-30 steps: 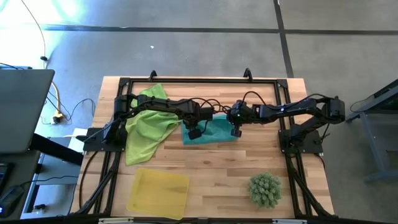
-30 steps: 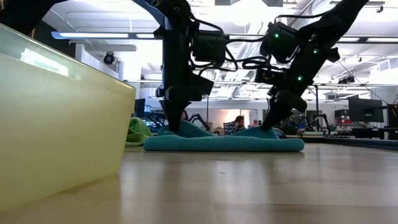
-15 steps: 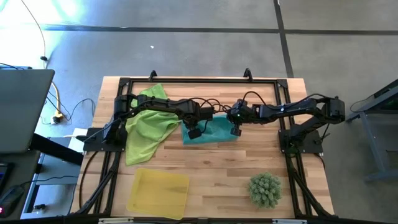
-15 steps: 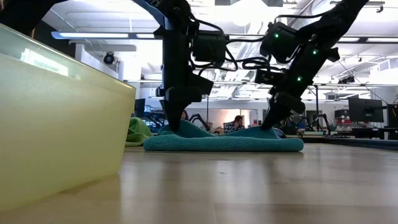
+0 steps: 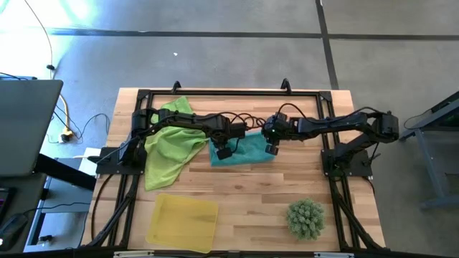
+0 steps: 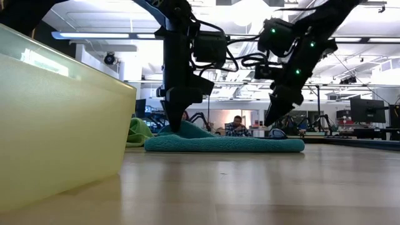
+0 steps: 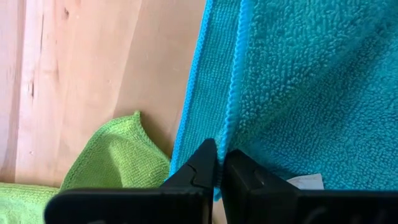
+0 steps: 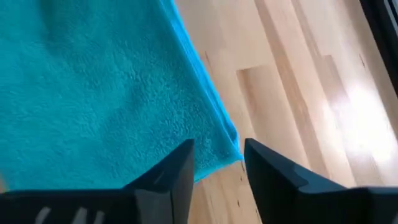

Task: Roll microfiber towels into tight, uniform cylinder then place into a basket
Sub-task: Roll the blue microfiber towel

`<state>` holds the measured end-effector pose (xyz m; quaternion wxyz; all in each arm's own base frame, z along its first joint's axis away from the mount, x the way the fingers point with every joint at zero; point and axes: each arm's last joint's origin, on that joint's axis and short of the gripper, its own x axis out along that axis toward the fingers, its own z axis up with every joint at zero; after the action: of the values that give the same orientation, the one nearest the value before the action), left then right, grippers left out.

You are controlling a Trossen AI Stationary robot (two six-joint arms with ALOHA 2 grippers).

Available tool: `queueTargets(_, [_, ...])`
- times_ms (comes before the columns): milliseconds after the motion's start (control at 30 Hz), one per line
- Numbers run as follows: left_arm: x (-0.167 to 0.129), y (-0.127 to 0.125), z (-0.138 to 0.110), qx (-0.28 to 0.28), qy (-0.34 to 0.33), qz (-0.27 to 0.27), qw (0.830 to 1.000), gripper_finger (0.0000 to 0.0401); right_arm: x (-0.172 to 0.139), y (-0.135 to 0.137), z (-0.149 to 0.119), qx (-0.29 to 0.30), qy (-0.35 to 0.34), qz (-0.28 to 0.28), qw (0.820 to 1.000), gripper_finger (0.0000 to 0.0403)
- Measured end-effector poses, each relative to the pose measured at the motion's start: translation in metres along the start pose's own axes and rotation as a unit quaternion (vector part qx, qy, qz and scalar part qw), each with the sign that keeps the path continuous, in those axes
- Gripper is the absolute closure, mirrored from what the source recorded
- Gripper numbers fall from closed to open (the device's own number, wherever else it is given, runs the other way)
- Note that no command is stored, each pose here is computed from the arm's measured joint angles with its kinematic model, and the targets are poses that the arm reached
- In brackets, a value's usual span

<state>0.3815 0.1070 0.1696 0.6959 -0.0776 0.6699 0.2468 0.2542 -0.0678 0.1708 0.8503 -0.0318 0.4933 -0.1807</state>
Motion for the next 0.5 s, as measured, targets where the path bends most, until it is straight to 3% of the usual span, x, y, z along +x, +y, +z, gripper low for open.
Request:
queueTargets(167, [0.0,0.0,0.0,0.0,0.0,0.0,1.0,0.0389,0.004,0.005,0.003,0.013,-0.035,0.078,0.996,0.0264])
queueTargets(500, [0.0,0.0,0.0,0.005,-0.001,0.0,1.0,0.0388,0.029,0.013,-0.014,0.028,-0.001,0.084,0.996,0.0281])
